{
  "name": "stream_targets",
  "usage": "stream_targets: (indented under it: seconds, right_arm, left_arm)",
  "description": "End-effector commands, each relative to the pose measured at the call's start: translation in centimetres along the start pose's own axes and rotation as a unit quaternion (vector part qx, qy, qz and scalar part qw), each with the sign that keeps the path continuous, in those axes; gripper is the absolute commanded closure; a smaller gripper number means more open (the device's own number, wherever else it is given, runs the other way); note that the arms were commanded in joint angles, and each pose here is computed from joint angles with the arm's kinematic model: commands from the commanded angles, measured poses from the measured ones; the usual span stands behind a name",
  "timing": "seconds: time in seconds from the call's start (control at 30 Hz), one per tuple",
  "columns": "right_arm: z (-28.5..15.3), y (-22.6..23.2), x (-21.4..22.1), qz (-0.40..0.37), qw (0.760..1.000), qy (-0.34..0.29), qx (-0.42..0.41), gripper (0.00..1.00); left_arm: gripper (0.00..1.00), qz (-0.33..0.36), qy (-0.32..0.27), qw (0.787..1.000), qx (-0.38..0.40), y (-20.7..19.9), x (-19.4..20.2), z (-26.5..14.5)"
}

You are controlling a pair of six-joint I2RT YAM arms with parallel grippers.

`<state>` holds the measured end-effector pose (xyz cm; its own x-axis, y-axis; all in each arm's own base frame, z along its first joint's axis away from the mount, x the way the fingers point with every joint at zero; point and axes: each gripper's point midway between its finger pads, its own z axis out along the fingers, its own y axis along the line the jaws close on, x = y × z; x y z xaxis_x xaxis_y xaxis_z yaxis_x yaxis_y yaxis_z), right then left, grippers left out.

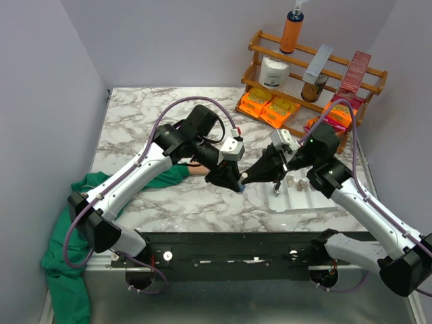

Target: Paint the nails

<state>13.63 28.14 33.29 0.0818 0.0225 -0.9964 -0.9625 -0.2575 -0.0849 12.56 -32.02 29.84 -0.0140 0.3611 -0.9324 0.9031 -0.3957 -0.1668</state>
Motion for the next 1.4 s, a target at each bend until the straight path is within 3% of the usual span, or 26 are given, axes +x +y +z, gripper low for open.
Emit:
stream_targets:
  seconds: [0.0,0.13,0.3,0.5,0.53,0.6,0.63,0.93,1.03,1.23,1.33,1.37]
  right_arm:
    - [0.0,0.0,-0.8,-0.014,1.000,-0.003,0.012,0.99]
    - [-0.8,-2.6,0.5,0.006,0.992,0.006,0.126,0.99]
    - [-2.1,-3.8,0.3,0.008,0.971,-0.032,0.236,0.99]
    - [-2.9,-6.4,0.9,0.023,0.924,-0.037,0.381,0.99]
    - [-3.7,-7.5,1.2,0.036,0.904,-0.039,0.424,0.99]
    - [-3.4,-7.9,1.8,0.056,0.891,-0.038,0.449,0.99]
    - [-4.0,-8.9,2.5,0.081,0.869,-0.042,0.486,0.99]
    - [-4.9,-11.1,4.8,0.171,0.771,-0.064,0.610,0.99]
    - [-4.3,-11.7,5.4,0.185,0.752,-0.048,0.631,0.99]
    - [-3.3,-12.3,6.1,0.208,0.738,-0.043,0.640,0.99]
    - [-3.6,-12.1,5.5,0.200,0.743,-0.042,0.638,0.69]
    - [-3.7,-12.0,5.3,0.194,0.748,-0.040,0.634,0.50]
  left_arm:
    - [1.00,0.005,-0.010,1.000,0.004,-0.5,-1.4,-0.2]
    - [1.00,-0.009,-0.006,0.999,-0.053,1.6,-2.0,-0.5]
    - [1.00,-0.032,-0.012,0.992,-0.120,4.3,-2.6,-1.0]
    - [1.00,-0.064,-0.013,0.970,-0.236,9.3,-2.3,-1.9]
    - [1.00,-0.065,-0.018,0.966,-0.248,10.0,-2.5,-2.0]
    - [1.00,-0.083,-0.020,0.957,-0.276,11.1,-2.2,-2.3]
    - [1.00,-0.082,-0.023,0.954,-0.287,11.6,-2.3,-2.4]
    - [1.00,-0.102,-0.017,0.933,-0.345,13.9,-0.9,-3.1]
    - [1.00,-0.105,-0.012,0.923,-0.370,15.0,-0.2,-3.6]
    - [1.00,-0.105,0.002,0.911,-0.399,16.2,1.4,-3.9]
    - [1.00,-0.106,0.000,0.918,-0.383,15.7,1.7,-3.7]
    - [1.00,-0.108,-0.001,0.920,-0.377,15.5,2.0,-3.6]
